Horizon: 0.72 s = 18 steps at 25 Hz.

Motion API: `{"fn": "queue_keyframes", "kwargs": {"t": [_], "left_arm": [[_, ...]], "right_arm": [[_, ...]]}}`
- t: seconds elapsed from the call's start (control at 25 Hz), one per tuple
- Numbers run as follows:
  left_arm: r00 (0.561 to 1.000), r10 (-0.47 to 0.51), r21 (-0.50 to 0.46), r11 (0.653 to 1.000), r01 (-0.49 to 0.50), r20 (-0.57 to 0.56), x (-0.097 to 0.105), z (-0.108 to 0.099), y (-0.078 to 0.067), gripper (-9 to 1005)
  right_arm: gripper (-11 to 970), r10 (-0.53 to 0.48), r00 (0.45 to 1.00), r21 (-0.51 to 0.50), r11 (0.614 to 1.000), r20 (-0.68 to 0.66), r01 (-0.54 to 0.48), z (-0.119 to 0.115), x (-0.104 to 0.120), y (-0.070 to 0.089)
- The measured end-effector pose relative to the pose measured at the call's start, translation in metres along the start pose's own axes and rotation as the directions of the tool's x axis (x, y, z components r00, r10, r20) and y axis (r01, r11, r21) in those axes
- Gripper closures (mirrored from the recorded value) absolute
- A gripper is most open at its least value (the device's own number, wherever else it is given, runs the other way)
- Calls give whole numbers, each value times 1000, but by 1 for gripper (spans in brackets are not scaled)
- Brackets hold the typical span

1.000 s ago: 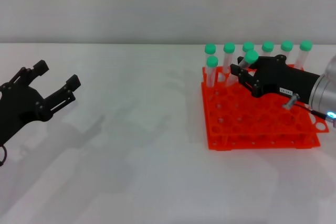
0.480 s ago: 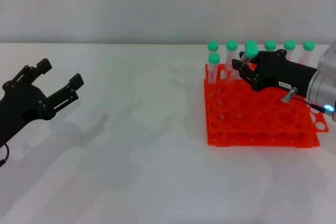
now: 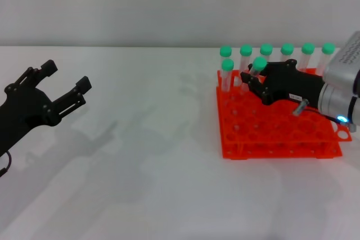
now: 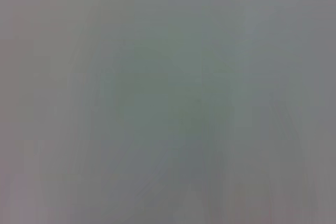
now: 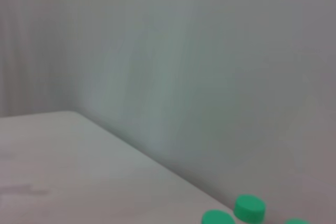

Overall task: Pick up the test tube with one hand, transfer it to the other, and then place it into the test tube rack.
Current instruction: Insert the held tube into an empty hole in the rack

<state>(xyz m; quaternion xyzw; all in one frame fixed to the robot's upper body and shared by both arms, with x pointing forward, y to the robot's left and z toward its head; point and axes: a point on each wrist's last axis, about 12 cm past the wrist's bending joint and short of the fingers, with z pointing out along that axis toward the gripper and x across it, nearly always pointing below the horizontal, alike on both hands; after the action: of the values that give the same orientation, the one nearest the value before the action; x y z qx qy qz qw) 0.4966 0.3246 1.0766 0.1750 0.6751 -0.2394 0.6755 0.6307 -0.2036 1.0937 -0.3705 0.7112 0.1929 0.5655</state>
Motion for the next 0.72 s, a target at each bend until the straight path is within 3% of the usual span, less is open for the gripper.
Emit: {"fn": "queue_keyframes", "kwargs": {"t": [0.72], "left_arm": [[1000,2,26,1000,-2,6,-1,5,-3,103]], "right_arm": [[647,-47,999,-6,999,-19,47,12,-9,3]]}}
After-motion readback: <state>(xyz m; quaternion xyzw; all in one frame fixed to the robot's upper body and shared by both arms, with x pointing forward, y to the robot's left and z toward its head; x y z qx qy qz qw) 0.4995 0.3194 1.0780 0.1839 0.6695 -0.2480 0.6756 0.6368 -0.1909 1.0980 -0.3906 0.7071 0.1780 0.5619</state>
